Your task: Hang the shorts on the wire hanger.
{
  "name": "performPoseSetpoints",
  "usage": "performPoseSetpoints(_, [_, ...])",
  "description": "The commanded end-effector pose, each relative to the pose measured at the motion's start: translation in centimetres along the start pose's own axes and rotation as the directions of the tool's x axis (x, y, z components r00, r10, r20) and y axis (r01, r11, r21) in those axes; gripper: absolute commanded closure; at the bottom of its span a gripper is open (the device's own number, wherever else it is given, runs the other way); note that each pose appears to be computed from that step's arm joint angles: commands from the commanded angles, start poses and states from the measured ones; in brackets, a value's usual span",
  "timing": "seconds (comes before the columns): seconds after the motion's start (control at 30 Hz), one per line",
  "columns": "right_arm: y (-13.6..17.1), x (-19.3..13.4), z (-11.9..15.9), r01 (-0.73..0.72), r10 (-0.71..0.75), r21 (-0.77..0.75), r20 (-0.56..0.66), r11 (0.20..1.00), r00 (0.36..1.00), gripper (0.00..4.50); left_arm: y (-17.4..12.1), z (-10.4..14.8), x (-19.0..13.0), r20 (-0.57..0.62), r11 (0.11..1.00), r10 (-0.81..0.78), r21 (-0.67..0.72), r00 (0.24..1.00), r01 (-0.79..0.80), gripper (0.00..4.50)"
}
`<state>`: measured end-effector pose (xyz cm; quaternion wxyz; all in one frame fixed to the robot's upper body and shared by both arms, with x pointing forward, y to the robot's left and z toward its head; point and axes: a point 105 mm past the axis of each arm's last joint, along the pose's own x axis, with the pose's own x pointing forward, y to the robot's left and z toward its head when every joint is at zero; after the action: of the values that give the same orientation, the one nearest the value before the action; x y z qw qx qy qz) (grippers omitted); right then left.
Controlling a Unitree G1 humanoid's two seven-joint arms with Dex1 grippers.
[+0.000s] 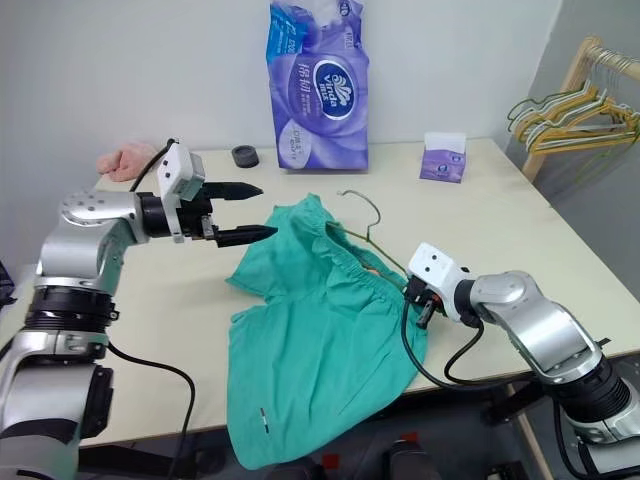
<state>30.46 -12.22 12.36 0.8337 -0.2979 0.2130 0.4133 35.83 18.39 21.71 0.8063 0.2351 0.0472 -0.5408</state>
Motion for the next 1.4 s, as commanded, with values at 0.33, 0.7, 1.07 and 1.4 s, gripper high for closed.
performPoseSetpoints(0.33, [0.8, -0.3, 2.0, -0.004, 0.011, -0.228, 0.028, 0.974, 1.0, 4.5, -2.1, -1.1, 3.8, -0.098, 0.968, -0.192, 0.142, 0.976, 0.205, 0.02])
performPoseSetpoints(0.7, [1.5, -0.6, 3.0, -0.01, 0.026, -0.303, 0.049, 0.953, 0.998, 4.5, -4.5, -3.7, 5.5, -0.146, 0.936, -0.317, 0.109, 0.937, 0.334, 0.4])
performPoseSetpoints(1.07, [1.4, -1.2, 3.9, -0.004, 0.03, -0.374, 0.064, 0.927, 0.997, 4.5, -4.7, -4.1, 6.0, -0.128, 0.94, -0.317, 0.087, 0.94, 0.329, 3.65])
performPoseSetpoints(1.4, [1.5, -2.3, 3.4, -0.033, 0.044, -0.447, 0.015, 0.894, 0.999, 4.5, -4.8, -4.5, 6.3, -0.13, 0.943, -0.304, 0.098, 0.944, 0.318, 4.49])
